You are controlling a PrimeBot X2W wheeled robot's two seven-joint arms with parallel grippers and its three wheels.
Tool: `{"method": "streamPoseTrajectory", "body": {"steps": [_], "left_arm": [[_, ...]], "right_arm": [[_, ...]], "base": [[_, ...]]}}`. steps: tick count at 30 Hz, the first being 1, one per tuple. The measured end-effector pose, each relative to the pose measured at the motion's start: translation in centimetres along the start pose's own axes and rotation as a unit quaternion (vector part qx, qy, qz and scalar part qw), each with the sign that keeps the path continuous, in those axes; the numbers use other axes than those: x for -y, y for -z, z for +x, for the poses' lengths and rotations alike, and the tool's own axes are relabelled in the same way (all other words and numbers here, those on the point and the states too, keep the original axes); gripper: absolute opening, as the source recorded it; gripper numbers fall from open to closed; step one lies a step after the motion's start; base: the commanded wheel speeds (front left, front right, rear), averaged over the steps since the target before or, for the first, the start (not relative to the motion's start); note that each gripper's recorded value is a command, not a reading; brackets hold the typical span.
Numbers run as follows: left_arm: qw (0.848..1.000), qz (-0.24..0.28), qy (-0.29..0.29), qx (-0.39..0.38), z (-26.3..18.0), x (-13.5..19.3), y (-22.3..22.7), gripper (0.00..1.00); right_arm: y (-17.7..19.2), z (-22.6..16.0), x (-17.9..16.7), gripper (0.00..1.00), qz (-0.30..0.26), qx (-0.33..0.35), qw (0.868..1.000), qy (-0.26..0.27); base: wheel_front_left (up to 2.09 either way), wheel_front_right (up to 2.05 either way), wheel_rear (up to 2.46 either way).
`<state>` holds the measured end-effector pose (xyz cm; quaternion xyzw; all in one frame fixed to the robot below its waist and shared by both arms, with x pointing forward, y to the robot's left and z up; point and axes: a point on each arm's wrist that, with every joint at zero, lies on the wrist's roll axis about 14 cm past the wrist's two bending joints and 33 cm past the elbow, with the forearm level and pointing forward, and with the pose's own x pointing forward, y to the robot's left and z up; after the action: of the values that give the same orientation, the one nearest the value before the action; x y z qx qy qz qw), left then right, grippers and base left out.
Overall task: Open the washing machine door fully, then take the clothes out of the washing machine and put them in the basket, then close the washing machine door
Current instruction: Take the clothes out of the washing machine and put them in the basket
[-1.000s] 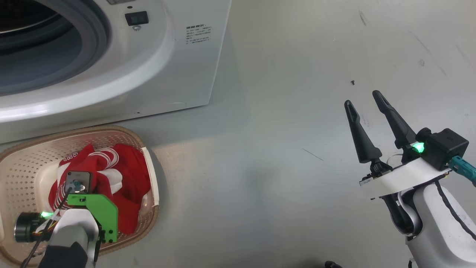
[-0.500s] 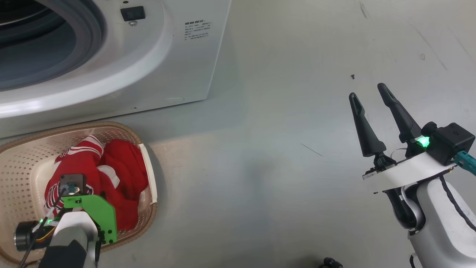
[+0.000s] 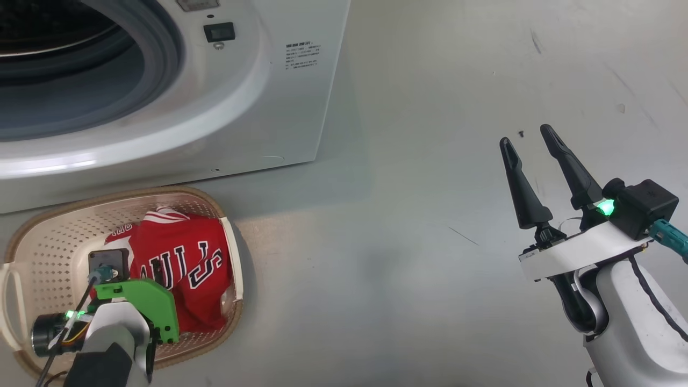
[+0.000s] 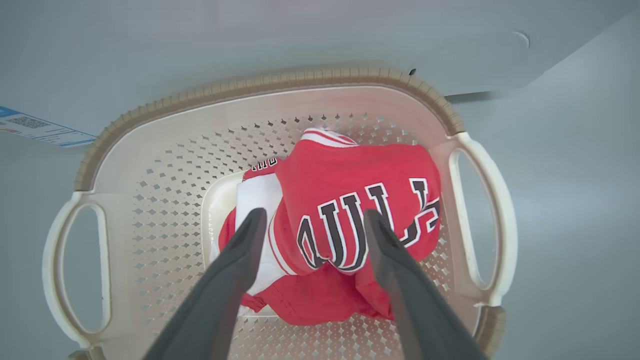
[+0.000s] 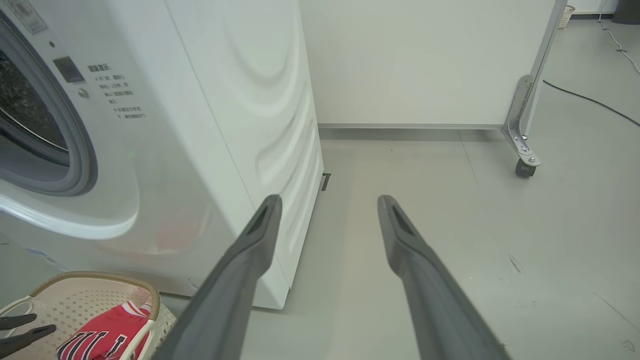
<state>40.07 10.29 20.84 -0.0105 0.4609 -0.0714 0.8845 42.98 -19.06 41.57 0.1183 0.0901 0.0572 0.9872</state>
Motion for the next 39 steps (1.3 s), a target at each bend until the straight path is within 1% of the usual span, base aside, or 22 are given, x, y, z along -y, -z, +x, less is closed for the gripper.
{"method": "streamPoseTrajectory", "body": {"steps": [5, 10, 17, 24, 28, 35, 39], "left_arm": [[0.997, -0.023, 0.007, 0.071, -1.2, 0.2, -3.0, 1.0], [0.99, -0.025, 0.011, 0.14, -2.9, 0.1, -5.9, 1.0], [0.98, -0.028, 0.018, 0.197, -5.7, -0.4, -9.0, 1.0], [0.962, -0.029, 0.019, 0.27, -9.3, -1.0, -12.8, 1.0], [0.954, -0.033, 0.014, 0.296, -11.3, -1.6, -13.3, 1.0], [0.923, -0.037, 0.009, 0.382, -16.1, -2.3, -16.8, 1.0], [0.913, -0.035, 0.013, 0.405, -18.0, -2.2, -16.7, 1.0]], "right_arm": [[-1.1, 0.0, -0.4, 1.0, 0.002, 0.017, 1.0, -0.004], [-2.0, -0.3, -1.0, 1.0, 0.004, 0.028, 1.0, -0.01], [-2.7, -0.9, -2.4, 1.0, 0.01, 0.039, 0.999, -0.026], [-3.4, -1.5, -4.4, 1.0, 0.018, 0.052, 0.997, -0.048], [-4.0, -1.9, -5.2, 1.0, 0.021, 0.061, 0.996, -0.056], [-5.1, -2.5, -6.7, 1.0, 0.027, 0.078, 0.994, -0.072], [-5.5, -3.1, -7.2, 1.0, 0.024, 0.085, 0.993, -0.077]], "base": [[0.0, 0.0, 0.0], [0.0, 0.0, 0.0], [0.0, 0.0, 0.0], [0.0, 0.0, 0.0], [0.0, 0.0, 0.0], [0.0, 0.0, 0.0], [0.0, 0.0, 0.0]]}}
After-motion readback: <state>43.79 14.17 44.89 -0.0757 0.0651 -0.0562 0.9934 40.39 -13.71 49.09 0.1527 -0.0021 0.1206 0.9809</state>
